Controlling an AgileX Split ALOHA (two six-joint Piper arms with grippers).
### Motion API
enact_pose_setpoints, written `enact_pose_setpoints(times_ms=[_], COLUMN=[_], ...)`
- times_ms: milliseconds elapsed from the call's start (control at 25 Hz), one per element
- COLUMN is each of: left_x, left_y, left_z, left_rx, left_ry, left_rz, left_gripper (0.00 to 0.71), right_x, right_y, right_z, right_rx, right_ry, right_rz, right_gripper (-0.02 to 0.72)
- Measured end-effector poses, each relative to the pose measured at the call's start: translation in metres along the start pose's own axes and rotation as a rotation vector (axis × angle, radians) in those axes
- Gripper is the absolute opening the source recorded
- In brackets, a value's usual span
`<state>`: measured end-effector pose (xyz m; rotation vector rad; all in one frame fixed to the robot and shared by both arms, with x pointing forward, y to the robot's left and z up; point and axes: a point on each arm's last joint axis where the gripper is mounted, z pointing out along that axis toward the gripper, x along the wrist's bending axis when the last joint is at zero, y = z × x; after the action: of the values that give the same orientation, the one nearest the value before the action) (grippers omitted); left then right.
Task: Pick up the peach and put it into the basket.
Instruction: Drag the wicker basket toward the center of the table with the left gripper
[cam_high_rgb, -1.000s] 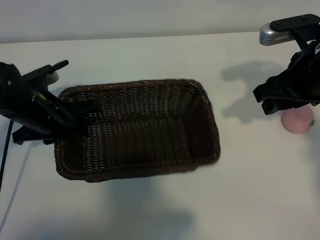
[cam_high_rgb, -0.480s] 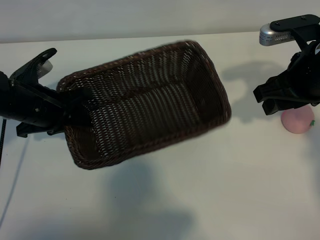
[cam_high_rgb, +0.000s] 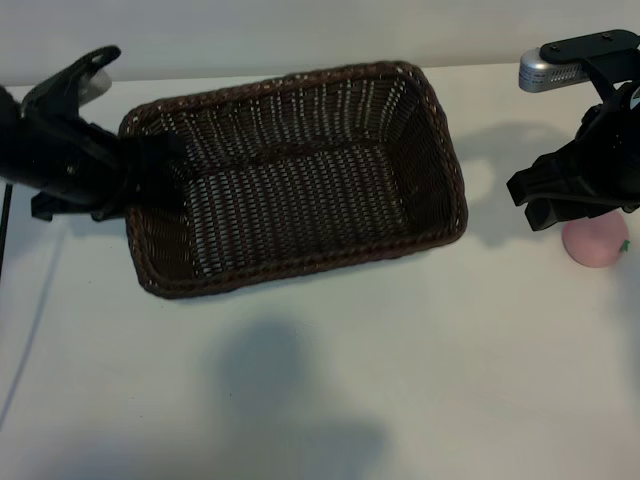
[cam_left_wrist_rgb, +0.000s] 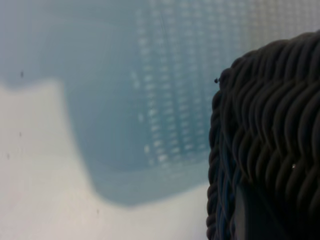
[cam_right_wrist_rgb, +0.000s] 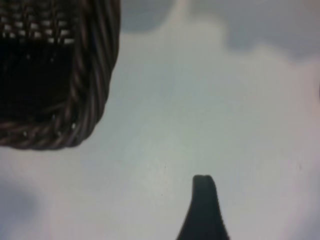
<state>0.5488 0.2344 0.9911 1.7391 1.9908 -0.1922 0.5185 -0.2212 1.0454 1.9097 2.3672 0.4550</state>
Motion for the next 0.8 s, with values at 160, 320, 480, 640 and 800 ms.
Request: enact_pose_setpoints(times_ms=[160,320,480,640,800], left_x=[-0.004,-0.015,-0.032,-0.043,-0.044], left_y=[0.017,0.030,0.040,0.047,0.052], left_z=[0.008,0.023,0.041,0.061,0.078], left_rx=[0.036,0.064,0.089,0.125,0.153], left_ry=[-0.002,-0.004,-0.015,-0.015,0.009], left_rz=[0.018,0.057,0.105,0.137,0.144], left_gripper=[0.227,0.227,0.227,0.227,0.227], right_x=[0.000,0.000,0.000,0.000,0.000], right_y=[0.000,0.000,0.000,0.000,0.000], right_z=[0.000,0.000,0.000,0.000,0.000], right_rx=[0.000,0.000,0.000,0.000,0.001], right_ry=[0.000,0.000,0.000,0.000,0.000], right_rz=[0.000,0.002,0.002,0.002,0.002], right_gripper=[0.539,0.539,0.539,0.539,0.539])
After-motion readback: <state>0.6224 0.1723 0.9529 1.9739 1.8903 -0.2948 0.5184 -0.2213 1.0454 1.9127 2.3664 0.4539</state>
